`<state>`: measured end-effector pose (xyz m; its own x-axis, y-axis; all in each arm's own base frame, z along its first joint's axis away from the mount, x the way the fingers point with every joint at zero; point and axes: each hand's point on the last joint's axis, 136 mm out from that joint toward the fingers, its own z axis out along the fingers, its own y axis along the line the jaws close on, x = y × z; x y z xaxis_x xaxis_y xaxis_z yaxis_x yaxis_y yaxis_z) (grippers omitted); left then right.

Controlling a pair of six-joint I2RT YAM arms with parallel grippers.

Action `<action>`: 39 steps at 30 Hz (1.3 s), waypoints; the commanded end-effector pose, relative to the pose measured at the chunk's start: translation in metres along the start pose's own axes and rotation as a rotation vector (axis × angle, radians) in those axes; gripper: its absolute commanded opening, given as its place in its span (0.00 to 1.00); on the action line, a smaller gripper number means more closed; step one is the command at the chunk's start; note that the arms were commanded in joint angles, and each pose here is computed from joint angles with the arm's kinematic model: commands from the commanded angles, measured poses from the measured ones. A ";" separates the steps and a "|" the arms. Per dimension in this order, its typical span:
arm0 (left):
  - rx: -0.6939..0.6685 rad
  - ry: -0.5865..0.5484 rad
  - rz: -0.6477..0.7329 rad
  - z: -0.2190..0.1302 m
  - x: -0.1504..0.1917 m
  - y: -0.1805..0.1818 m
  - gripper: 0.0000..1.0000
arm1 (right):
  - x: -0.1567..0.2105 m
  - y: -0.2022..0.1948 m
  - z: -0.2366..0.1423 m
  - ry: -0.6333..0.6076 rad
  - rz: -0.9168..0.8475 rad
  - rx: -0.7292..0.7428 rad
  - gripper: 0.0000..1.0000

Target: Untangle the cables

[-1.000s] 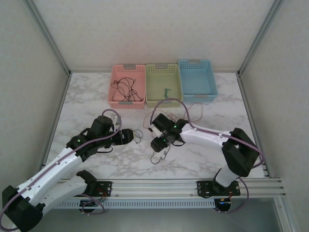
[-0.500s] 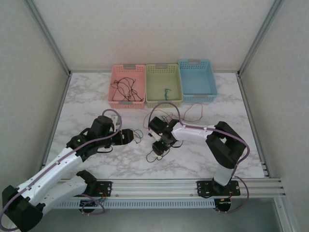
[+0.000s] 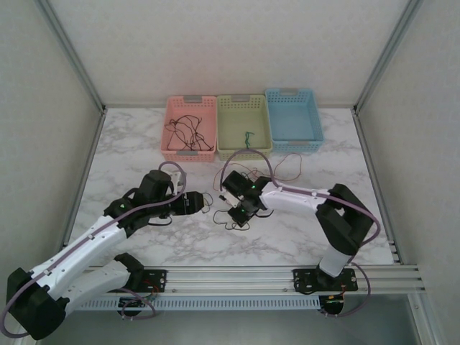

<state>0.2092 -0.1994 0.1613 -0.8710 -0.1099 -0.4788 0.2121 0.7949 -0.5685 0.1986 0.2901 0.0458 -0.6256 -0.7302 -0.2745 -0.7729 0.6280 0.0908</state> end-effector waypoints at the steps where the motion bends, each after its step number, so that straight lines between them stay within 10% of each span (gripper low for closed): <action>1: 0.102 0.028 0.024 0.003 0.005 -0.020 0.72 | -0.009 0.021 -0.021 -0.096 -0.044 -0.102 0.01; 26: 0.186 0.111 0.095 0.010 0.031 -0.051 0.69 | -0.032 0.061 -0.078 -0.364 -0.070 -0.419 0.00; 33: 0.152 0.097 0.114 0.014 0.022 -0.051 0.15 | -0.031 0.060 -0.078 -0.359 -0.061 -0.430 0.00; 39: 0.086 0.027 0.096 0.012 0.008 -0.043 0.00 | -0.034 0.044 -0.078 -0.378 0.008 -0.392 0.00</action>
<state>0.1884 -0.2493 0.1665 -0.8783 0.0245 -0.4775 0.3529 0.7070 -0.6129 0.1695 0.3253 0.1242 -0.5794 -0.5837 -0.5689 -0.8150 0.4070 0.4125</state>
